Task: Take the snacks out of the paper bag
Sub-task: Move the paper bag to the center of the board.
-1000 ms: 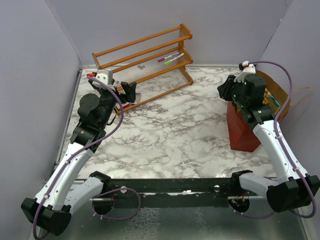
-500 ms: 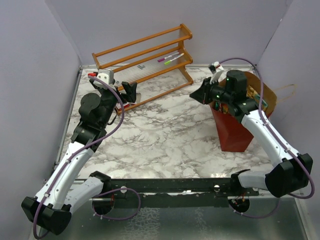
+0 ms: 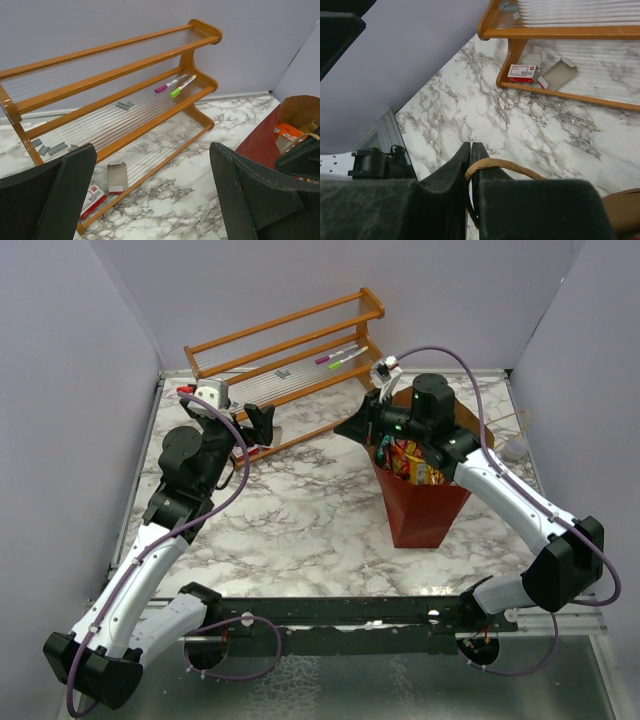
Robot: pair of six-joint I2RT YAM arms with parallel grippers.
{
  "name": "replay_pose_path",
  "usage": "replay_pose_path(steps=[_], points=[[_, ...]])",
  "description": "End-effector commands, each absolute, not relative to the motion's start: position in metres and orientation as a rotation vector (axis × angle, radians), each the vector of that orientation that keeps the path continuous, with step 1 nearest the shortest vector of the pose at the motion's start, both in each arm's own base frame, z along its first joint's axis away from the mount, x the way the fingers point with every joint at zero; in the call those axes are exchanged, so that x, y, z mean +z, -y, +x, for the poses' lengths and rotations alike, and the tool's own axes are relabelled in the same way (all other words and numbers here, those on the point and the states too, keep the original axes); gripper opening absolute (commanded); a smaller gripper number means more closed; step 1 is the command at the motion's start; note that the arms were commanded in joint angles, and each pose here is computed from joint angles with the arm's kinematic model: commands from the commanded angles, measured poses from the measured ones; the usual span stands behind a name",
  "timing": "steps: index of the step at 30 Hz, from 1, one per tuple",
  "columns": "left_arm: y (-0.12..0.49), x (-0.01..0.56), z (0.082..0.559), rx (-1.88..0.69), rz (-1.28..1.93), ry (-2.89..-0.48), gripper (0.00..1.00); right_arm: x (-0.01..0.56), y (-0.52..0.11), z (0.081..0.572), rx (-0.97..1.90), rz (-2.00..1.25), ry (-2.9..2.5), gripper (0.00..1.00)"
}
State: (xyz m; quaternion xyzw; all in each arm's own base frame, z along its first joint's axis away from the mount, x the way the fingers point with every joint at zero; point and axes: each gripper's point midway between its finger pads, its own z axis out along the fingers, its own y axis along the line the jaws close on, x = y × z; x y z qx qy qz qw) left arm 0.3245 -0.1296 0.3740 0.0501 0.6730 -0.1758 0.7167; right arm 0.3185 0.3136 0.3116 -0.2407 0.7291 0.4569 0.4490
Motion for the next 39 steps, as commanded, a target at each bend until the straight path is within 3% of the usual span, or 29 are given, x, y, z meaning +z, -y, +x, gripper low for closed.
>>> replay_pose_path(steps=[1, 5, 15, 21, 27, 39], points=[[0.134, 0.375, 0.325, -0.409, 0.119, -1.473, 0.99, 0.358, -0.334, 0.31, 1.184, -0.652, -1.641, 0.07], [0.135, 0.373, 0.326, -0.41, 0.122, -1.478, 0.99, 0.357, -0.326, 0.311, 1.11, -0.653, -1.66, 0.19], [0.141, 0.371, 0.326, -0.43, 0.131, -1.483, 0.99, 0.346, -0.225, 0.32, 0.511, -0.489, -1.767, 0.76], [0.157, 0.367, 0.324, -0.491, 0.172, -1.495, 0.99, 0.354, -0.177, 0.294, 0.345, -0.466, -1.738, 0.99], [0.189, 0.369, 0.32, -0.685, 0.19, -1.501, 0.99, 0.366, -0.185, 0.278, 0.472, -0.449, -1.693, 0.99], [0.304, 0.379, 0.303, -1.259, 0.271, -1.563, 0.96, 0.391, -0.112, 0.291, 0.246, -0.001, -1.588, 0.99]])
